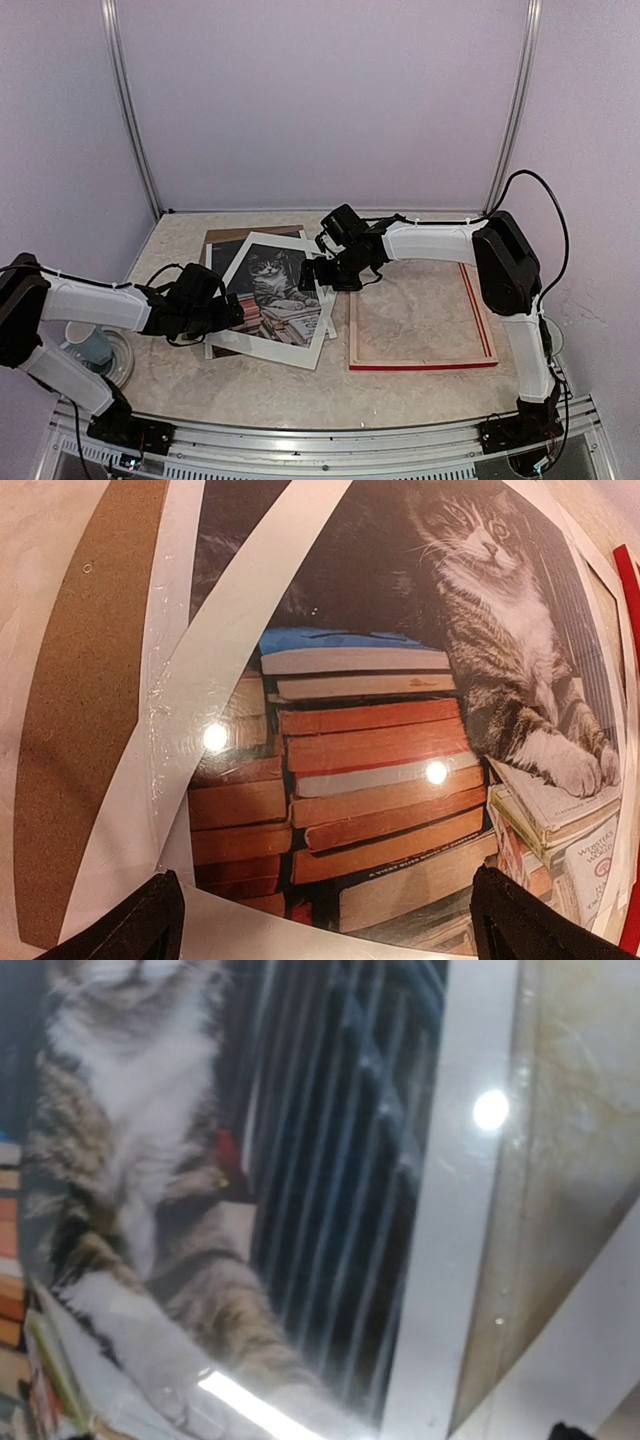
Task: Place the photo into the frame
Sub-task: Pick up the glass panel from the mat board.
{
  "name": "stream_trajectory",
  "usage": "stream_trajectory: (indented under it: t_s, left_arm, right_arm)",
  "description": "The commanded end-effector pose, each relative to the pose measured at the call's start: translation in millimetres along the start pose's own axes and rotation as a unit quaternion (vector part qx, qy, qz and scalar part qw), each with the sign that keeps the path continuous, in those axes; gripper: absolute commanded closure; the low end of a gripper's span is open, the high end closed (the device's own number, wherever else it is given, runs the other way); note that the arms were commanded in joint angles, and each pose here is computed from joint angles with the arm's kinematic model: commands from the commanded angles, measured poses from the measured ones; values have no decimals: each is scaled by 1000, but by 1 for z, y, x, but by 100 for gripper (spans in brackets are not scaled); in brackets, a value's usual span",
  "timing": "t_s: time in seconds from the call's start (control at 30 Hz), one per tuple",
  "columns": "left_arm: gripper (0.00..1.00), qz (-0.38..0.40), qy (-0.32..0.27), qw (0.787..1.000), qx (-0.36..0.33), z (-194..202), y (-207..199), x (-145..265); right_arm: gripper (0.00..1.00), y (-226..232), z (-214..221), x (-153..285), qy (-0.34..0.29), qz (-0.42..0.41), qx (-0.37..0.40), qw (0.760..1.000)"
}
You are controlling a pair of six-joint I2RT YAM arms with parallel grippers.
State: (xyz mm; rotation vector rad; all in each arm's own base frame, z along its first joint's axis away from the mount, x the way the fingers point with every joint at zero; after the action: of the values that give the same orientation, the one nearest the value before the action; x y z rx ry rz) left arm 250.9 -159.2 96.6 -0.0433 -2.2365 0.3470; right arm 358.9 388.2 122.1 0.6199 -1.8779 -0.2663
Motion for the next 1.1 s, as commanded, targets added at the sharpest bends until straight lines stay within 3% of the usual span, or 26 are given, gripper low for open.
stream_trajectory:
  t_s: [0.0,0.43,1.07]
  left_arm:
    - [1,4,4,1000,2,8,2,-5]
    - [2,0,19,1000,7,22,8,-16]
    - [2,-4,30,1000,9,33,16,-19]
  right_arm:
    - [1,3,-3,-4,-15,8,-17,1000]
    - [1,-3,-4,-14,-17,26,-31,999]
    - [1,4,3,-15,12,-56,-57,997]
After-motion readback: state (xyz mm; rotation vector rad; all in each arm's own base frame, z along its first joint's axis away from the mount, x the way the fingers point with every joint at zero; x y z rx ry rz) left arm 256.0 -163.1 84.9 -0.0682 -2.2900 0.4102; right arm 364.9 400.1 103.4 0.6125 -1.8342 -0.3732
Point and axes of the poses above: each gripper's point midway between its finger pads, its own x axis back along the fingers, its own y axis along the line the jaws close on, z = x × y, the point moved 7 cm from there along x, back along the fingers, and after that the axes turned 5 degrees about -x, right-handed, at the moved point
